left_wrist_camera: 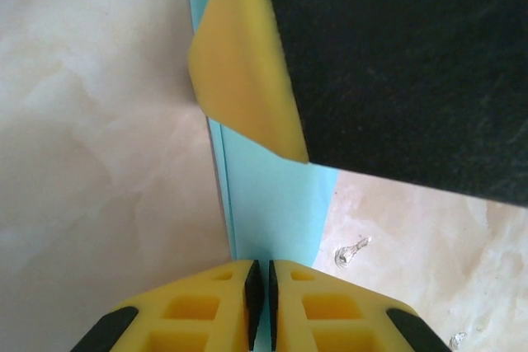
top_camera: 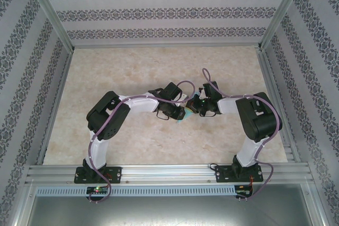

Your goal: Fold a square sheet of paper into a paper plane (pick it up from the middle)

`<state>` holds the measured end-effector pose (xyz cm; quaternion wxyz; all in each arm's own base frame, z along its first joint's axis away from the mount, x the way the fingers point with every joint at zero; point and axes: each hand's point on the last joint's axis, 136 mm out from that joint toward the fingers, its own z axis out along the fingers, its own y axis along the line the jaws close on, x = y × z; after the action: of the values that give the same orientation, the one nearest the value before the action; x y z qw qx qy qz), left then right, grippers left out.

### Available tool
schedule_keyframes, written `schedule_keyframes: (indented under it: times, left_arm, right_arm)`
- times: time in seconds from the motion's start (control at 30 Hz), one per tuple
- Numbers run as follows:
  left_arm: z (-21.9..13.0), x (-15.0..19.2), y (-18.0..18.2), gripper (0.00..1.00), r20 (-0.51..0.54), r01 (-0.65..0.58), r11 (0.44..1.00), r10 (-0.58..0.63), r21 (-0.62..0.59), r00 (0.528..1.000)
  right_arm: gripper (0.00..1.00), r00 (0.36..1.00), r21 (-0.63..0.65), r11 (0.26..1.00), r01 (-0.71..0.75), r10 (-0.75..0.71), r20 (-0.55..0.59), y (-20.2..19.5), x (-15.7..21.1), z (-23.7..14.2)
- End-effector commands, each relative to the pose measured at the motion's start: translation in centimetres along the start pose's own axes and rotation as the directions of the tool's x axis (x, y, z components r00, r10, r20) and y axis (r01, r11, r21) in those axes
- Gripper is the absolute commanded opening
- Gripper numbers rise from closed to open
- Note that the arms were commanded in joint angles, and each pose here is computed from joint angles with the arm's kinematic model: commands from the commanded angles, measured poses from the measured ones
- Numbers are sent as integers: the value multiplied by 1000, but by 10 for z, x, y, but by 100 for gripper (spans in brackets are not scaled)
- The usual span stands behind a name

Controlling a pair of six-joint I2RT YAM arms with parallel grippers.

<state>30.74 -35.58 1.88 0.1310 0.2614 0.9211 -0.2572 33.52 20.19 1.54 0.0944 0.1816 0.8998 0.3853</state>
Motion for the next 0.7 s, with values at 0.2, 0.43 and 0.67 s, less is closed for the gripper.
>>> schedule_keyframes:
  times: [0.2, 0.43, 0.67]
  left_arm:
    - [-7, 29, 6, 19, -88, 49, 998, -54, -49, 995]
    - [-33, 3, -4, 20, -5, 58, 997, -58, -42, 998]
    - [-28, -7, -6, 18, 13, 137, 990, -137, 38, 990]
  right_arm:
    - [0, 1000, 254, 967, 1, -1, -1, -65, 6, -4]
    - [0, 1000, 286, 958, 14, -10, -17, -75, 11, -5]
    - [0, 999, 296, 955, 25, -17, -31, -78, 13, -5]
